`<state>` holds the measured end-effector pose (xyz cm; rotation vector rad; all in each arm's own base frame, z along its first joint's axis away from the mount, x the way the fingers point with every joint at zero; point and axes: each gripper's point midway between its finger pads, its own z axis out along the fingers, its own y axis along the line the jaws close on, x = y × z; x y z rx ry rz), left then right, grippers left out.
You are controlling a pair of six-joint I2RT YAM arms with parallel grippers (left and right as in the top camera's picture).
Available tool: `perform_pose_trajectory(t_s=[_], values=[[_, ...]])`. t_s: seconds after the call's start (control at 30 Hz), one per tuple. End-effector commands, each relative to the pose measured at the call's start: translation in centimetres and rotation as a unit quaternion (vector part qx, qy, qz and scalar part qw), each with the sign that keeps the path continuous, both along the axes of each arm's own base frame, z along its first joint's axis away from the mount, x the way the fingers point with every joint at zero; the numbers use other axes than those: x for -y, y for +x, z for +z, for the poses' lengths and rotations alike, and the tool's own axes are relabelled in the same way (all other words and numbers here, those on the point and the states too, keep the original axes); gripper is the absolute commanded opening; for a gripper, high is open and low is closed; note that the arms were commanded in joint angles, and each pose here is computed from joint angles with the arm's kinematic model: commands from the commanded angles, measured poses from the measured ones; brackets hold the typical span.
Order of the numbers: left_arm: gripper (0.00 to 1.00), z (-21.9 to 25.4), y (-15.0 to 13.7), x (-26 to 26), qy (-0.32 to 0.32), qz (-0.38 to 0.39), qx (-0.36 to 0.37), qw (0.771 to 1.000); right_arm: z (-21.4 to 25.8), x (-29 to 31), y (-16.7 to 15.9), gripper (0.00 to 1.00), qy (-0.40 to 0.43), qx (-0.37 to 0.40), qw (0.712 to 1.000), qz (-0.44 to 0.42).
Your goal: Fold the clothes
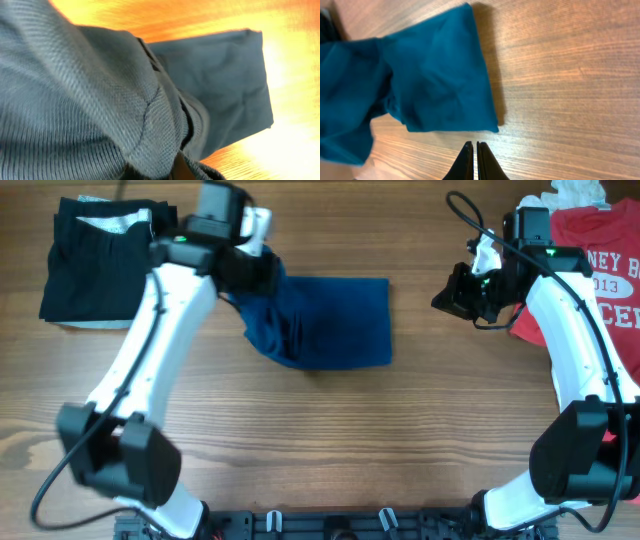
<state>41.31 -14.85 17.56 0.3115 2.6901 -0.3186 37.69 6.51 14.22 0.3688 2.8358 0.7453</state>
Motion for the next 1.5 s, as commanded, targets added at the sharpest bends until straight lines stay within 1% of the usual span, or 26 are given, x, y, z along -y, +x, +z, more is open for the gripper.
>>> perform_pose_trajectory(t_s=[0.0,0.17,0.3,0.33,0.37,0.4,0.43,0.47,0.57,0.6,0.67,0.83,0.9,0.93,0.97,1.0,1.03,1.07,1.1,1.13,1.2,1.23,1.27,1.4,1.43,1.47], values=[[0.04,-3.4,-0.4,5.1,-0.010,-0.047,-0.032,0.998,1.1,0.5,0.1,0.04,-0.022,0.023,0.999,0.015],[0.04,-6.2,-1.1,10.7,-0.010,-0.104,-0.029,0.994,1.0,0.7,0.2,0.04,-0.028,0.025,0.999,0.014],[0.04,-6.9,-1.6,14.4,-0.018,-0.140,-0.008,0.990,1.2,0.7,0.7,0.04,-0.027,0.035,0.999,0.011],[0.08,-6.8,-1.5,15.3,-0.023,-0.148,0.002,0.989,1.3,0.8,1.0,0.04,-0.023,0.037,0.999,0.001],[0.16,-6.8,-1.4,16.2,-0.028,-0.155,0.012,0.987,1.4,0.8,1.2,0.04,-0.020,0.039,0.999,-0.004],[0.29,-6.6,-1.4,16.9,-0.032,-0.160,0.021,0.986,1.6,0.6,1.4,0.04,-0.014,0.046,0.999,-0.003],[0.49,-6.4,-1.4,17.5,-0.036,-0.165,0.028,0.985,1.8,0.5,1.6,0.04,-0.008,0.051,0.999,-0.002],[0.58,-6.1,-1.4,18.0,-0.040,-0.169,0.036,0.984,2.0,0.4,1.8,0.04,-0.001,0.057,0.998,-0.001],[0.92,-5.4,-1.0,19.3,-0.053,-0.177,0.060,0.981,2.9,0.9,2.4,0.05,0.014,0.076,0.997,-0.007],[1.00,-5.2,-0.8,19.4,-0.055,-0.177,0.066,0.981,3.2,1.1,2.6,0.05,0.021,0.082,0.996,-0.011],[1.00,-4.4,0.0,18.8,-0.059,-0.166,0.077,0.981,3.7,1.5,2.8,0.05,0.032,0.088,0.995,-0.023],[1.00,0.3,2.7,14.2,-0.090,-0.082,0.102,0.987,4.0,1.9,2.9,0.08,0.033,0.095,0.995,-0.027],[1.00,2.8,3.6,10.9,-0.104,-0.031,0.109,0.988,4.1,1.2,3.0,0.10,0.033,0.098,0.995,-0.018],[1.00,4.4,3.9,8.4,-0.109,0.001,0.114,0.987,4.1,0.3,2.9,0.15,0.033,0.099,0.994,-0.007],[1.00,5.2,4.0,6.9,-0.112,0.021,0.115,0.987,4.1,-0.3,2.9,0.17,0.033,0.100,0.994,0.002],[1.00,5.9,4.1,5.2,-0.112,0.039,0.117,0.986,4.0,-1.1,2.8,0.22,0.030,0.100,0.994,0.011],[1.00,6.7,4.2,3.3,-0.110,0.058,0.119,0.985,3.9,-2.1,2.7,0.31,0.024,0.101,0.994,0.024],[1.00,7.0,4.2,1.9,-0.108,0.072,0.118,0.984,3.7,-2.9,2.6,0.38,0.016,0.102,0.994,0.034],[1.00,7.3,4.1,0.4,-0.105,0.087,0.117,0.984,3.6,-4.0,2.5,0.52,0.010,0.104,0.993,0.047],[1.00,7.3,4.1,-0.8,-0.101,0.098,0.112,0.984,3.5,-5.3,2.5,0.62,0.008,0.109,0.992,0.064],[1.00,6.8,3.9,-2.9,-0.091,0.116,0.099,0.984,3.1,-9.0,2.1,0.74,0.004,0.121,0.987,0.108],[1.00,6.3,3.8,-3.6,-0.086,0.125,0.089,0.984,2.3,-11.1,2.1,0.82,-0.017,0.128,0.983,0.131],[1.00,5.8,3.7,-4.0,-0.083,0.129,0.080,0.985,1.4,-12.3,2.0,0.86,-0.041,0.132,0.980,0.145],[1.00,4.7,3.4,-4.2,-0.071,0.121,0.065,0.988,-2.7,-15.2,1.5,0.87,-0.126,0.123,0.968,0.180],[1.00,4.6,3.3,-4.2,-0.069,0.120,0.062,0.988,-3.8,-15.5,1.3,0.77,-0.144,0.116,0.965,0.184],[1.00,4.4,3.2,-4.3,-0.067,0.119,0.059,0.989,-4.5,-15.5,1.3,0.62,-0.156,0.111,0.964,0.185]])
